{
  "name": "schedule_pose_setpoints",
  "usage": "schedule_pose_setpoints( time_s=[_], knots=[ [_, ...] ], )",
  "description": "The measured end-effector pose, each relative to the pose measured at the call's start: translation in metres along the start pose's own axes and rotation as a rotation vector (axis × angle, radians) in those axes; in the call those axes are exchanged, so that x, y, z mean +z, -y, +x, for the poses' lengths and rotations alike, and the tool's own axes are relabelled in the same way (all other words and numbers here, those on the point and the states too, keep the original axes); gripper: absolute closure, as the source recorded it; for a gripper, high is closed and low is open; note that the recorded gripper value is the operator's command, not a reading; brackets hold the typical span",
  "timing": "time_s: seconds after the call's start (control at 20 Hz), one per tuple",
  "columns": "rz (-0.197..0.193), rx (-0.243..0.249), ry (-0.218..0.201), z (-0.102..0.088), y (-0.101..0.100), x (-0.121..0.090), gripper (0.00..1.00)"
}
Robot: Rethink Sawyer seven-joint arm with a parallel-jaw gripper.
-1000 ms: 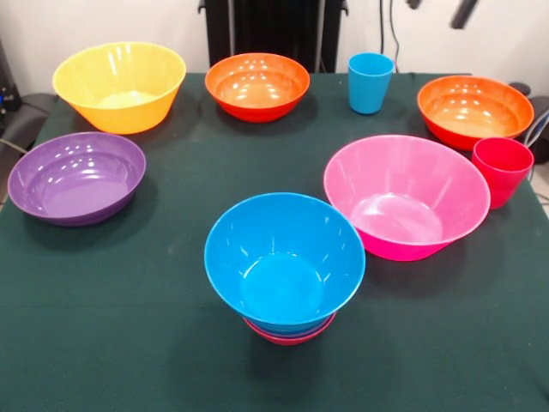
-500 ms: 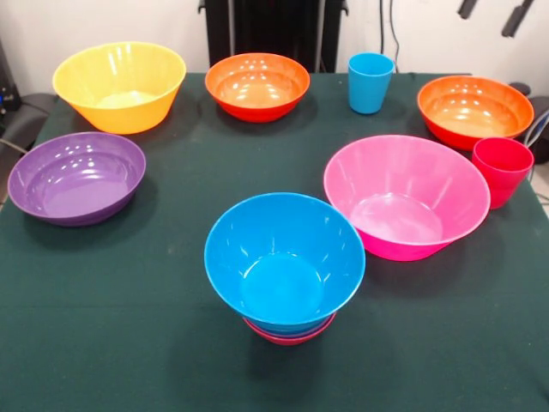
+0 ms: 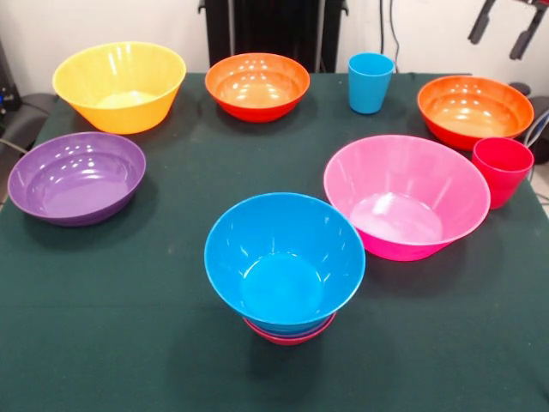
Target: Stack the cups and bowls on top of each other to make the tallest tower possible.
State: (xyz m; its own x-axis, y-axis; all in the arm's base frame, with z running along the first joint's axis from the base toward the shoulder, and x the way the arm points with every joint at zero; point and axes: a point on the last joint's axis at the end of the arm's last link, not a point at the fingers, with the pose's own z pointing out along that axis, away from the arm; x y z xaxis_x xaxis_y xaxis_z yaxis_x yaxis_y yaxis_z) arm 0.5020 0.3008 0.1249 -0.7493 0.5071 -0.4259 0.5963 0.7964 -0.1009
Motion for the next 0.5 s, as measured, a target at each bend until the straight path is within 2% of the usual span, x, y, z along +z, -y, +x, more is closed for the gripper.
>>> schedule_pose_setpoints(
  time_s=[0.15,0.35,0.5],
  knots=[
    [0.004,-0.001,0.016,0.006,0.004,0.010,0.00],
    [0.033,-0.013,0.025,0.020,0.011,0.027,0.00],
    [0.054,-0.038,0.025,0.041,0.011,0.036,0.00]
  ],
)
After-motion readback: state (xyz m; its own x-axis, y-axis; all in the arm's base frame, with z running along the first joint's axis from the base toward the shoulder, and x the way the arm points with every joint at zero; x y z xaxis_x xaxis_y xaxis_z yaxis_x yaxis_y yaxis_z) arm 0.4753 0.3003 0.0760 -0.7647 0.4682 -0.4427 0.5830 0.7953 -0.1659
